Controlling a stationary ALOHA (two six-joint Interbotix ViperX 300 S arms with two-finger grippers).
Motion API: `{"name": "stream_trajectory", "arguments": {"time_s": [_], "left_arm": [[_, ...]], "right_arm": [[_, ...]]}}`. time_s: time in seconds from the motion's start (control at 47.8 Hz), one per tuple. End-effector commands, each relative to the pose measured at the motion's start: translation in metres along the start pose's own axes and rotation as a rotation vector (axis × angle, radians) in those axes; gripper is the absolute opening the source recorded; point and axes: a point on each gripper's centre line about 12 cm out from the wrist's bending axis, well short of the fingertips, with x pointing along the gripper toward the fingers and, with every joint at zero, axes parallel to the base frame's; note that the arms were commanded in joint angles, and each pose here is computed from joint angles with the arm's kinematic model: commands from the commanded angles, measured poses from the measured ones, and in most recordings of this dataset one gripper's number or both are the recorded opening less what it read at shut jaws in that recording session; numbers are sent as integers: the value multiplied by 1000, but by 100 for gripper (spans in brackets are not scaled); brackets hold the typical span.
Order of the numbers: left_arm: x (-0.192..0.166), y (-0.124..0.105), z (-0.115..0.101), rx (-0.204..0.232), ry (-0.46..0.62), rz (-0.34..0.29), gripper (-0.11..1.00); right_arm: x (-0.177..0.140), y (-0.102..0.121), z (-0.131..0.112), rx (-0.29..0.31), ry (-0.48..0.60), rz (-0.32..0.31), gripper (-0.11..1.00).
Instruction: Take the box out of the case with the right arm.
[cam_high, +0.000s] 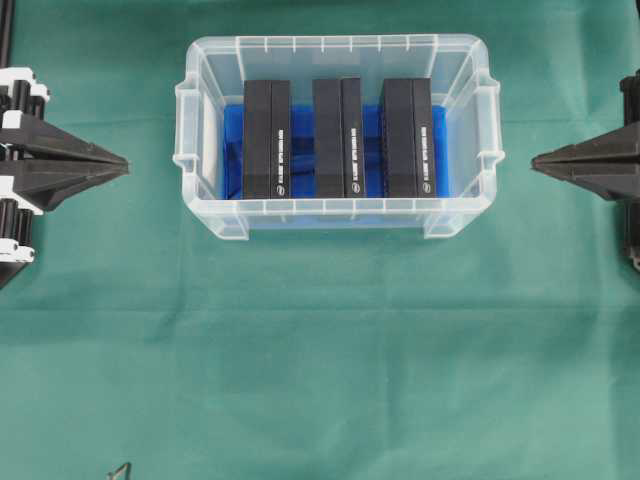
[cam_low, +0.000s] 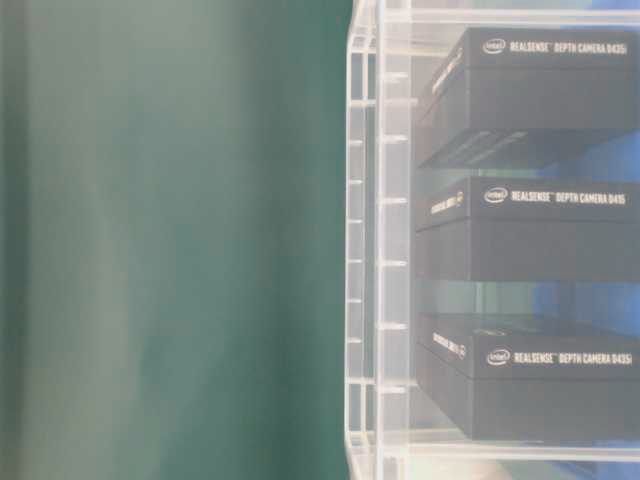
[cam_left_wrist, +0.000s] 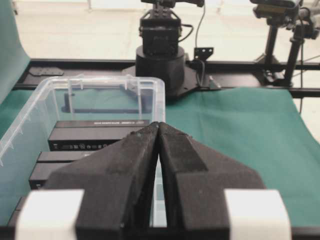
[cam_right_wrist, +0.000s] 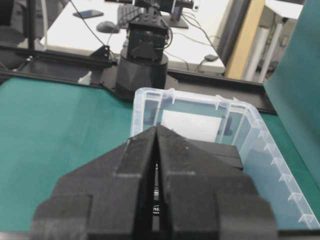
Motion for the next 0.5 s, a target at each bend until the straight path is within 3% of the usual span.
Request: {"name": "stream_trajectory", "arguments": {"time_s": [0.0,0.314,0.482], "left_arm": [[3,-1,8,31,-8,-8,0],[2,-1,15,31,-5,-7,0],[2,-1,31,28,-41,-7,0]], "right_arm": [[3,0,6,11,-12,-1,0],[5,0,17,17,86,-2,0],[5,0,32,29,61,-2,0]]}}
